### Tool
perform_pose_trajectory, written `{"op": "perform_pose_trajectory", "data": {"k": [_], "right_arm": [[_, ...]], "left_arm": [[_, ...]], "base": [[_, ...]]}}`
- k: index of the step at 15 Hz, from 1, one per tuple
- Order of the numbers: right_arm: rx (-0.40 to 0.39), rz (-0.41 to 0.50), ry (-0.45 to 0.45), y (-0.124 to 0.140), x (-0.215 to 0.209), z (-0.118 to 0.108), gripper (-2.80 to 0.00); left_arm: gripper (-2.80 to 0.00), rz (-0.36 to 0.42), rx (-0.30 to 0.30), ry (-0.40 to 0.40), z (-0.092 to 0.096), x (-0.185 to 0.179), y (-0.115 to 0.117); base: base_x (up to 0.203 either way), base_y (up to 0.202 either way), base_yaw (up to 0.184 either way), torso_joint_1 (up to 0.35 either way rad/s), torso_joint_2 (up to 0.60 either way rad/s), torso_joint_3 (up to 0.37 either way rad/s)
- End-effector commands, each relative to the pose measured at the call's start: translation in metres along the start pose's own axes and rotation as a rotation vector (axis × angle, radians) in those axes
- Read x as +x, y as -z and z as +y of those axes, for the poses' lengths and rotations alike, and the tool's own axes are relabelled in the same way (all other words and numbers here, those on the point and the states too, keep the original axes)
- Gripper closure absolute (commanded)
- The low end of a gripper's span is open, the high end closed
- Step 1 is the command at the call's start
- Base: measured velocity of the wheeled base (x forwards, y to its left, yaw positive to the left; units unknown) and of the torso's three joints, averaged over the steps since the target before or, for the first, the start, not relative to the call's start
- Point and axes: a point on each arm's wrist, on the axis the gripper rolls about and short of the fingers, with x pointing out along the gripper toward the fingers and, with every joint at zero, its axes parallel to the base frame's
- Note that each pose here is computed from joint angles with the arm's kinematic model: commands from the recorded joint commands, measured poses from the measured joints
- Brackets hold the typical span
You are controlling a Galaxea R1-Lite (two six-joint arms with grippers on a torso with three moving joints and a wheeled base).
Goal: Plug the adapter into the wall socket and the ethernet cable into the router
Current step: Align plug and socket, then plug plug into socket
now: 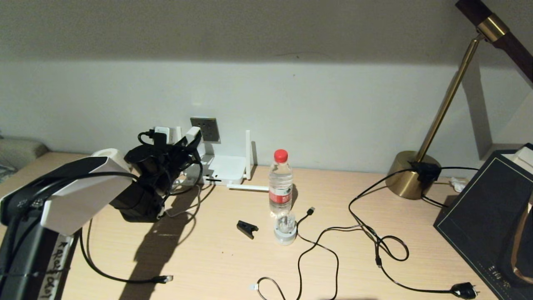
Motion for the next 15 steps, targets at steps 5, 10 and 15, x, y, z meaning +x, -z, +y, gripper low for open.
{"op": "perform_pose_trajectory", "data": {"k": [5,10,15], "right_arm": [[0.0,0.002,0.0,0.0,0.0001,0.0,0.0],[0.0,0.002,0.0,0.0,0.0001,0.0,0.0],[0.0,0.002,0.0,0.0,0.0001,0.0,0.0]], "left_arm": [[0.0,-0.012,-0.003,0.002,-0.007,0.0061,0.0061],[0.0,-0.015,-0.003,-0.001,-0.0072,0.0093,0.0086],[0.0,-0.013,-0.004,-0.021,-0.0066,0.0106,0.0099]], "base": [[0.0,0.0,0.0,0.0,0.0,0.0],[0.0,0.0,0.0,0.0,0.0,0.0],[0.0,0.0,0.0,0.0,0.0,0.0]]}}
